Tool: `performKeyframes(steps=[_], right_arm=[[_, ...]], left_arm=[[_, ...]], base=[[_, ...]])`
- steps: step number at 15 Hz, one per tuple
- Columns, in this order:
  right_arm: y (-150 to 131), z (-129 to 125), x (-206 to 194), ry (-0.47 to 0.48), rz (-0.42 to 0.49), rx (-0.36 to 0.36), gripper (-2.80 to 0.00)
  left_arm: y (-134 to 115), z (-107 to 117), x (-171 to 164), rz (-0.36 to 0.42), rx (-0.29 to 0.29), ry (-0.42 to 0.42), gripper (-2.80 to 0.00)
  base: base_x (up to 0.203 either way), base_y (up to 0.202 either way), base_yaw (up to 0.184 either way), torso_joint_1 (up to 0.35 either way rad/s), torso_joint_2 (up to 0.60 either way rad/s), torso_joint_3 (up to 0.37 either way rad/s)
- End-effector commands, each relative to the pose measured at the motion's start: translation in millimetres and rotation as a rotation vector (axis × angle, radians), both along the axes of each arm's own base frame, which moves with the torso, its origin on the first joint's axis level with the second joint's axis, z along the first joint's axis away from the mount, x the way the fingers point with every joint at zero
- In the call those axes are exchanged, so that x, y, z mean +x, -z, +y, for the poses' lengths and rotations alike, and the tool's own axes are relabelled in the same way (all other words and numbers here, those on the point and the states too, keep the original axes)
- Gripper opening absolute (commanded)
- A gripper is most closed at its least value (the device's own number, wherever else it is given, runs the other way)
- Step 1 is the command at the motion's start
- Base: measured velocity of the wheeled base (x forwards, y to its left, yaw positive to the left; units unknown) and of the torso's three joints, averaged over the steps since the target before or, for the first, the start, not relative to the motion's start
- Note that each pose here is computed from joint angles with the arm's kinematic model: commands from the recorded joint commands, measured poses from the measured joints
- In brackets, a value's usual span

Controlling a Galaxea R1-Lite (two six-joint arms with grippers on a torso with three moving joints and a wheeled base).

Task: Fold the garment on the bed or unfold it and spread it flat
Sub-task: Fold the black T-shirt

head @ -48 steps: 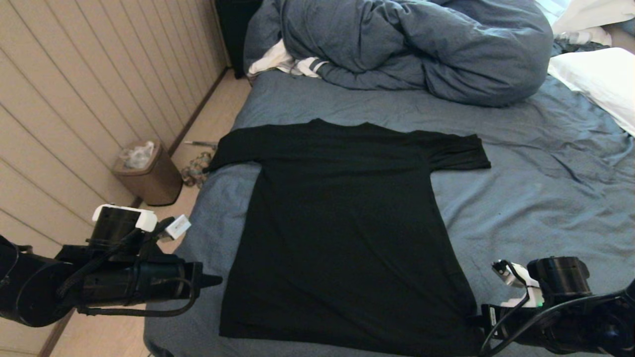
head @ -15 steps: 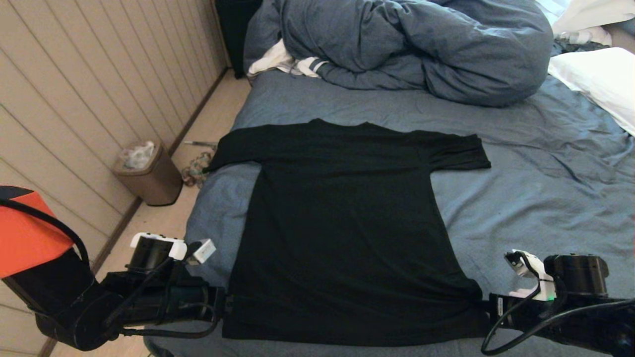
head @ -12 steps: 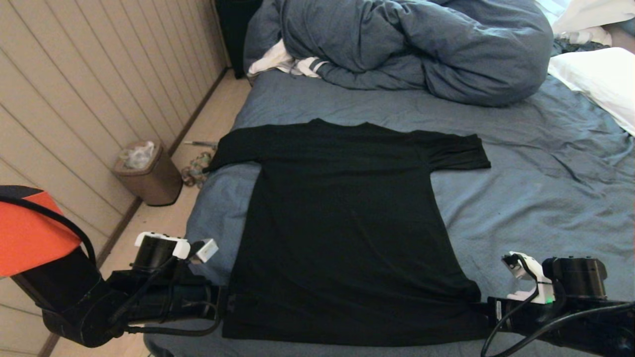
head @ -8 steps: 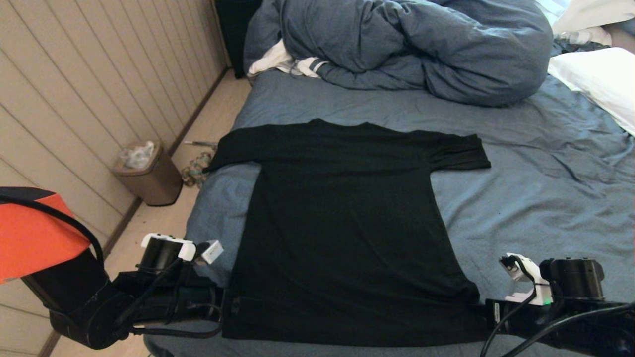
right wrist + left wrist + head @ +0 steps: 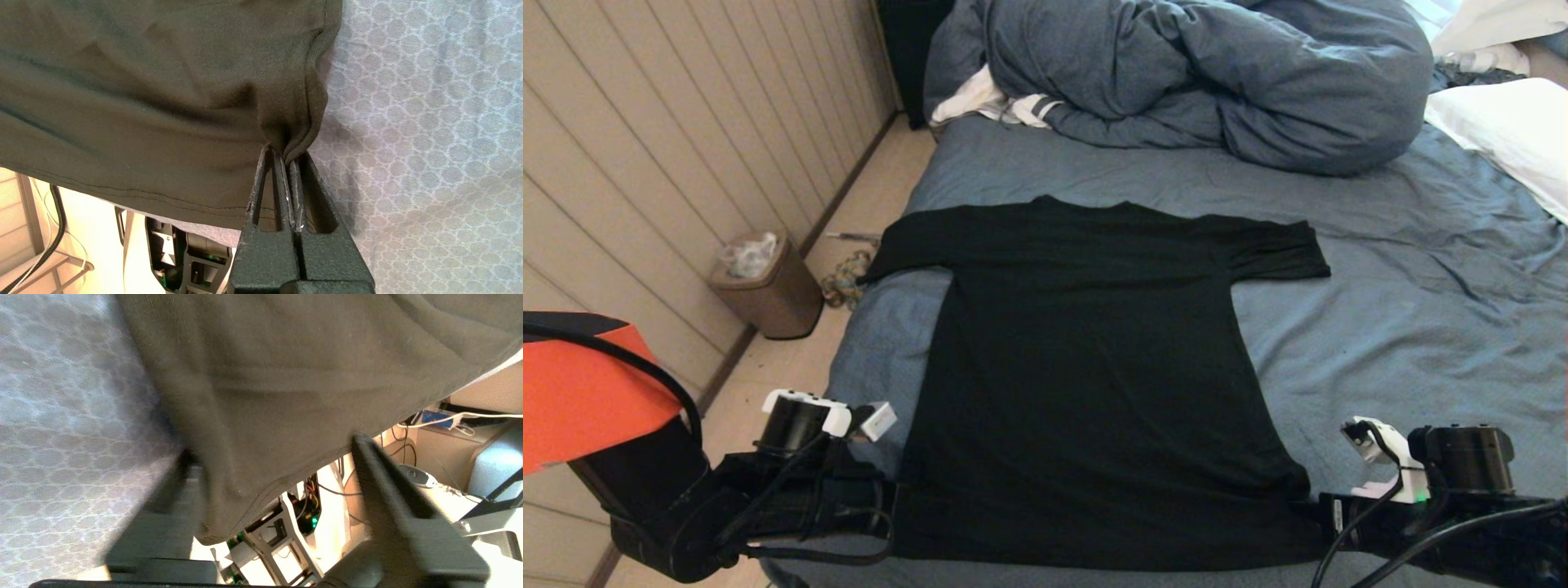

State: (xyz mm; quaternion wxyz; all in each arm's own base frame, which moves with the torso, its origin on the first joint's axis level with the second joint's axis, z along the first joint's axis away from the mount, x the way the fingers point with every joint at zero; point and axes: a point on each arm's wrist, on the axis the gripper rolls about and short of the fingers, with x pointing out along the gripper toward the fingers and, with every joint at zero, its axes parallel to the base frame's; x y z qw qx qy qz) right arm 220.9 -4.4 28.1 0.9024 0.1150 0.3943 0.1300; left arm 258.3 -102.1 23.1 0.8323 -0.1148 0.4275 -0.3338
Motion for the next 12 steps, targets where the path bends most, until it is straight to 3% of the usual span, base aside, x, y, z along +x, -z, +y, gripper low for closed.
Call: performKeyframes(steps=[1, 9, 12], right_arm=[[-0.6, 0.1, 0.3, -0.002, -0.006, 0.002, -2.80], [-4.7, 3.7, -2.2, -0.016, -0.021, 0.002, -2.80], [-13.2, 4.5, -7.6, -0.015, -0.051, 0.005, -2.80]], left_arm=[[-1.2, -0.2, -1.7, -0.002, -0.005, 0.003, -2.80], [-17.3, 0.7, -13.0, -0.042, -0.021, 0.013, -2.80], [-34.3, 4.4, -22.3, -0.092, -0.039, 0.012, -2.80]], base=[[0.000, 0.000, 0.000, 0.000, 0.00, 0.000], [0.000, 0.000, 0.000, 0.000, 0.00, 0.000], [0.000, 0.000, 0.000, 0.000, 0.00, 0.000]])
